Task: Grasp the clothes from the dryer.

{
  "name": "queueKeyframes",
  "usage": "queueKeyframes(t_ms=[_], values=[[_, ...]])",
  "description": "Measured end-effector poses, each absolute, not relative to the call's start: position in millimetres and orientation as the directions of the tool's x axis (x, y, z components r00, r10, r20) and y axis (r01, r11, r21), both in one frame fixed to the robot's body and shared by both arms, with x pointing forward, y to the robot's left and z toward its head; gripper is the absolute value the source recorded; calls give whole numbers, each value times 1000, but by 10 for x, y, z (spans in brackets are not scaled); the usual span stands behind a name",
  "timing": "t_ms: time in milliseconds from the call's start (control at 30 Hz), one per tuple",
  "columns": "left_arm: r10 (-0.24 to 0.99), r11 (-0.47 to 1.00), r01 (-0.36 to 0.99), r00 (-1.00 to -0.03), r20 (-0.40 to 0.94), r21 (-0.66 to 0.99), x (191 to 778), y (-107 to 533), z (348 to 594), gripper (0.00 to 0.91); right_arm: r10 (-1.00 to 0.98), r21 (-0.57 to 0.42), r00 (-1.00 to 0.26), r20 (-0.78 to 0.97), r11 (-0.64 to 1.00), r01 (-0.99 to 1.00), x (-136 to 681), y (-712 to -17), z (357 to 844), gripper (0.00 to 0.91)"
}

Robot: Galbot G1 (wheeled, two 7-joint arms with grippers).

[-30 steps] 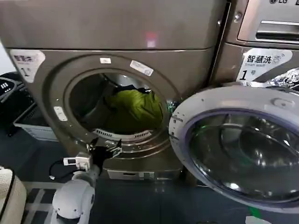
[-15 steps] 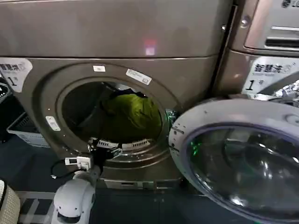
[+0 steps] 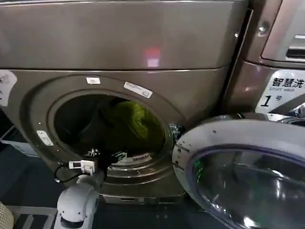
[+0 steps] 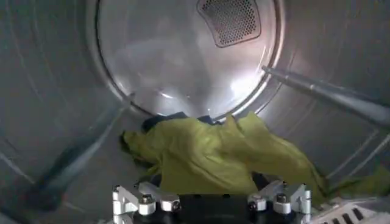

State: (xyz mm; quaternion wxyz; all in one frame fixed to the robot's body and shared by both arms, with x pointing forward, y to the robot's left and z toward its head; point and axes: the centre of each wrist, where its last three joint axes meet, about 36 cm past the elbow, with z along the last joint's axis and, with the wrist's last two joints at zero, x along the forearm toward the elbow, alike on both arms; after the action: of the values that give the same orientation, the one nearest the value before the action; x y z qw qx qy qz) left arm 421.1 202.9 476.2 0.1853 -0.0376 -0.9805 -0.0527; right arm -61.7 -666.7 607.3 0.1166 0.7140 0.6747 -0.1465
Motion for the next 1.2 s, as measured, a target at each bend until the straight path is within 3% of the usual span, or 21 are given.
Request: queueKeyframes(t_ms=[267,533,800,900,1033,1200], values=[[28,993,62,-948,318,97,5181,2013,4653,907,931,-31,36,-363,-51,998,-542,-6705,6026,907],[28,990,66,-958,284,125,6178,1995,4694,907,932,-39,21,-361,-38,998,-471,-6700,5964,907],[88,927,209,-929,360,312,6757,2074,4770,907,931,-46,16,-364,-35,998,-461,-6692,5965,907],[154,818,337,-909,386,467,6835,2156,4841,907,931,-47,18,-364,-38,998,-476,-6691,5961,907],[227,568,506,-854,468,649,6930,2211,4992,907,932,-50,16,-363,-37,998,-474,-6686,5954,907],[274,241,673,-738,616,699,7031,2265,5096,907,932,-50,19,-362,-40,998,-489,-6690,5945,907]])
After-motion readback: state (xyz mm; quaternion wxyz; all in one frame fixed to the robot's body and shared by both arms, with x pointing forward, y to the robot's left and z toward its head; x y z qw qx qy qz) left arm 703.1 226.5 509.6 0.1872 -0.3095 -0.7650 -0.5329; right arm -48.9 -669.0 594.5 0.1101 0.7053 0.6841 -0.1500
